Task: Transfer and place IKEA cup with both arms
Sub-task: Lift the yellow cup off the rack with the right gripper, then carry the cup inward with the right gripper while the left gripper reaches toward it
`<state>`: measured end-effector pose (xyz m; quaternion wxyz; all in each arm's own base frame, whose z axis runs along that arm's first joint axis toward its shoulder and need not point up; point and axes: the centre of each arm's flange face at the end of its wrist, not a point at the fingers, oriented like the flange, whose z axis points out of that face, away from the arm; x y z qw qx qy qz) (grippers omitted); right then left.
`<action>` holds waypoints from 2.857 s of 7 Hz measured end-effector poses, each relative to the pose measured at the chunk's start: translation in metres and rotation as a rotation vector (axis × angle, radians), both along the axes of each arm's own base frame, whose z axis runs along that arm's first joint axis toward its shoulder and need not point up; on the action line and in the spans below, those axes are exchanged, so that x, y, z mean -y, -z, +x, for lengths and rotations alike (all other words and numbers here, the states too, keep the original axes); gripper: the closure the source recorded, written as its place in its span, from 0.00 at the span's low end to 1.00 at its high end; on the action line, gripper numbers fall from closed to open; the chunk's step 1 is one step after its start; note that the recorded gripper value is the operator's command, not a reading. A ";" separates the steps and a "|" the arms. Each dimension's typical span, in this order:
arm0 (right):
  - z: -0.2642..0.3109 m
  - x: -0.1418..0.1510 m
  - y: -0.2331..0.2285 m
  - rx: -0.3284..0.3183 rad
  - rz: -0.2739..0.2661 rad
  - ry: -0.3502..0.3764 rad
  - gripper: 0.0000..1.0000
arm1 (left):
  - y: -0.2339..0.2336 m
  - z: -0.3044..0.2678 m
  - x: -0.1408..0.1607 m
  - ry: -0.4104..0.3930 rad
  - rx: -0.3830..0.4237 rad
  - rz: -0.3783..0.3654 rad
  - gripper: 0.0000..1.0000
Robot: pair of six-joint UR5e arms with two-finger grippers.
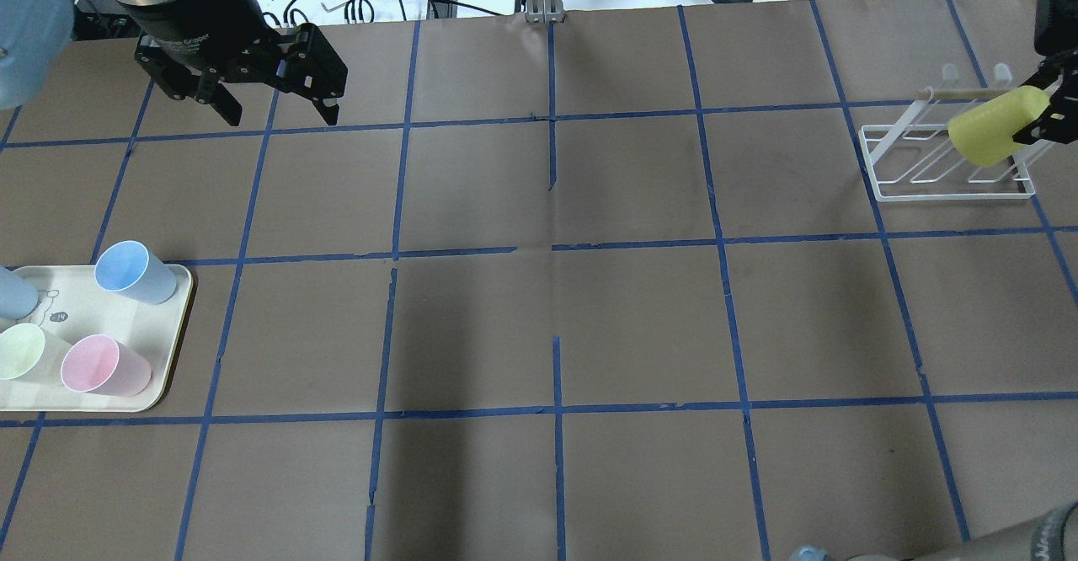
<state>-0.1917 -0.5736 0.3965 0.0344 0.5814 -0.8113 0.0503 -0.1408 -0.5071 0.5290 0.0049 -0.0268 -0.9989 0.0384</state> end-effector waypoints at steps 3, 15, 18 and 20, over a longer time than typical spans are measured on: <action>0.017 -0.038 -0.071 -0.055 0.017 0.009 0.48 | -0.002 -0.001 -0.001 0.000 -0.019 -0.005 0.00; 0.204 -0.079 -0.111 0.896 0.150 0.005 0.48 | 0.106 -0.027 0.008 -0.078 -1.134 0.038 0.00; 0.262 -0.080 -0.095 1.058 0.183 -0.007 0.48 | 0.151 -0.050 -0.011 0.026 -1.447 -0.047 0.00; 0.286 -0.081 -0.090 1.145 0.178 -0.006 0.48 | 0.167 -0.081 -0.026 0.084 -1.523 -0.007 0.00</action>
